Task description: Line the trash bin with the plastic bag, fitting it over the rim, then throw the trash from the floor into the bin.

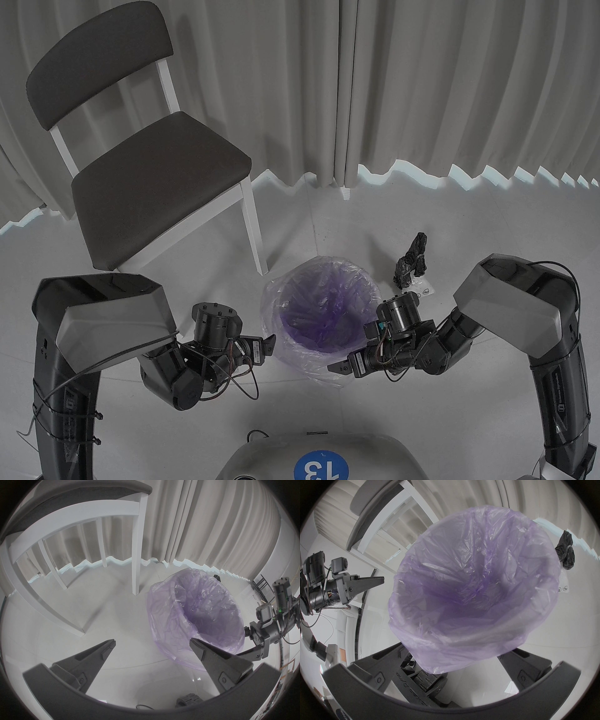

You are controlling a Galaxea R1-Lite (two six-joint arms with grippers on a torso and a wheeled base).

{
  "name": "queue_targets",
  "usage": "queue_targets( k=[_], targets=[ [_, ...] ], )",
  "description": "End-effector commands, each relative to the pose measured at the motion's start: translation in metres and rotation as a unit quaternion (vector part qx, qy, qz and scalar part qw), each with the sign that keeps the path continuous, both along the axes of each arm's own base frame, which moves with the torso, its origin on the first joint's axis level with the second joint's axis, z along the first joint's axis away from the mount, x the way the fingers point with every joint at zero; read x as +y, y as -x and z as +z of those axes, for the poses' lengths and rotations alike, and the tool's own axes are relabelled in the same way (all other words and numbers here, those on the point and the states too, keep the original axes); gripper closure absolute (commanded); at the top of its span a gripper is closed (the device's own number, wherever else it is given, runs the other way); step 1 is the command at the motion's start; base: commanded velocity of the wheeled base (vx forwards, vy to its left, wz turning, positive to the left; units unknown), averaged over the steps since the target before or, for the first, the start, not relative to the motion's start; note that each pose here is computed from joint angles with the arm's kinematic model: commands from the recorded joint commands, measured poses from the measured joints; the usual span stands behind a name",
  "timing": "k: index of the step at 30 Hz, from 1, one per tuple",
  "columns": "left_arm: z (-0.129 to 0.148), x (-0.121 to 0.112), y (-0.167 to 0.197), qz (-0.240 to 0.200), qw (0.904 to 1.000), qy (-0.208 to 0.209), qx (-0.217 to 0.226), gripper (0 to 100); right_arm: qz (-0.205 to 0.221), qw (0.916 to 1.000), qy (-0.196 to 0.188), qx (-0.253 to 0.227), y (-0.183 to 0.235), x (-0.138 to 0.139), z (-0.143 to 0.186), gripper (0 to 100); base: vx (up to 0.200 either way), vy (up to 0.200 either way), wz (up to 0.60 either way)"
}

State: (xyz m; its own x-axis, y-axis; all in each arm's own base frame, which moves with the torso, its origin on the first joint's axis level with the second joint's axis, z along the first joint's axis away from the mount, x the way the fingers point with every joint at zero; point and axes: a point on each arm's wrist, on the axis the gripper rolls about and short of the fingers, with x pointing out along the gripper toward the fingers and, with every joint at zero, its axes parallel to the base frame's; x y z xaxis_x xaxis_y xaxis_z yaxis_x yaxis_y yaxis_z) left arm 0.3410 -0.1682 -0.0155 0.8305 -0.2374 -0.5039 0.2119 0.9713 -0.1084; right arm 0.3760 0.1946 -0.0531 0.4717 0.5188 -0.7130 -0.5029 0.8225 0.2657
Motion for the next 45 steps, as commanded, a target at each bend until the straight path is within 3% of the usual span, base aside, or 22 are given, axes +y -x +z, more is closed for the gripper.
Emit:
queue_targets(
  k=[1, 16, 33, 45],
  targets=[
    [0.0, -0.001, 0.0, -0.002, 1.0, 0.003, -0.007, 0, 0.002, 1.0, 0.002, 0.002, -0.001, 0.001, -0.004, 100, 0.0, 0.0, 0.0],
    [0.0, -0.002, 0.003, -0.003, 0.9999, 0.006, -0.015, 0, 0.007, 0.9997, 0.022, 0.0, 0.002, -0.014, -0.007, 100, 0.0, 0.0, 0.0],
    [0.0, 0.0, 0.007, -0.004, 0.9997, 0.007, -0.023, 0, -0.038, 0.9986, 0.032, -0.015, -0.031, -0.058, -0.003, 100, 0.0, 0.0, 0.0],
    [0.0, -0.001, 0.007, -0.005, 0.9997, 0.008, -0.024, 0, -0.069, 0.997, 0.014, -0.032, -0.053, -0.082, -0.002, 100, 0.0, 0.0, 0.0]
  ],
)
